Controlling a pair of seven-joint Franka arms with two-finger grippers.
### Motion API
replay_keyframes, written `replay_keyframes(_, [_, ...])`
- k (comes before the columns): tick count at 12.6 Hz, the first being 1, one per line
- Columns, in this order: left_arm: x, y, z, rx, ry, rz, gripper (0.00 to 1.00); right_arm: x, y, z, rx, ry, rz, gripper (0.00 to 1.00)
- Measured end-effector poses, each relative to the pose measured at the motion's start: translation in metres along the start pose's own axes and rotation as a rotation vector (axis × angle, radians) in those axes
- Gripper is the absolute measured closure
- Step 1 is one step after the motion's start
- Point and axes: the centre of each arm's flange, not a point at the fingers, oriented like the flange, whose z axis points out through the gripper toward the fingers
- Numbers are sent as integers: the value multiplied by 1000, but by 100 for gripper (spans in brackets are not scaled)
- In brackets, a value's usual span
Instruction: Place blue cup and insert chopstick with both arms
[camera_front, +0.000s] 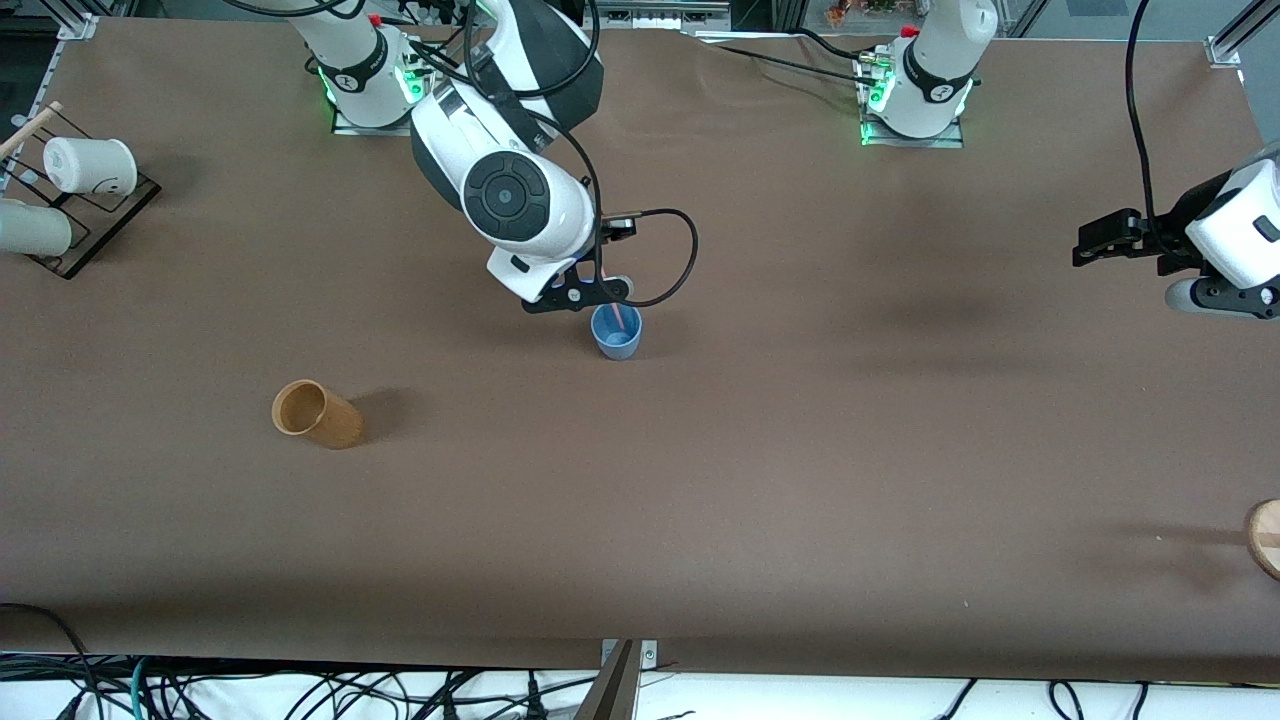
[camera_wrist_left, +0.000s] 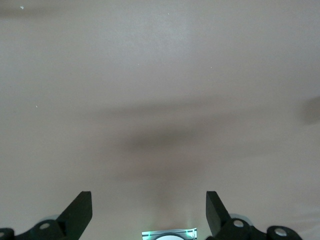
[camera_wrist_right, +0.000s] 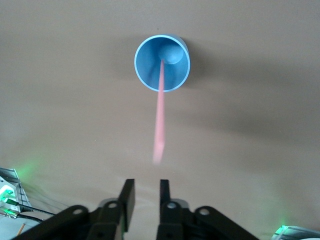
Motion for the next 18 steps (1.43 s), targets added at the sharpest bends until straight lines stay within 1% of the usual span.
replay_keyframes(1, [0, 1, 1, 0, -1, 2, 0, 0, 0, 0, 0, 0, 0, 56])
replay_keyframes(4, [1, 2, 2, 0, -3, 4, 0, 0, -1, 0, 1, 1, -1, 22])
replay_keyframes(5, [1, 2, 2, 0, -3, 4, 0, 0, -1, -2, 2, 3, -2, 8])
replay_keyframes(6, [1, 2, 2, 0, -4, 4, 0, 0, -1, -4, 4, 7, -3, 1])
replay_keyframes(11, [1, 1, 2, 0, -4, 2, 0, 4, 10, -23, 20, 38, 16, 0])
replay_keyframes(13, [1, 0, 2, 0, -3, 1, 0, 4, 26, -49, 37, 78, 38, 0])
replay_keyframes(15, [1, 1, 2, 0, -3, 2, 0, 3, 58, -82, 38, 113, 65, 0])
replay_keyframes(18, [2, 2, 2, 0, -3, 4, 0, 7, 142, -127, 3, 128, 45, 0])
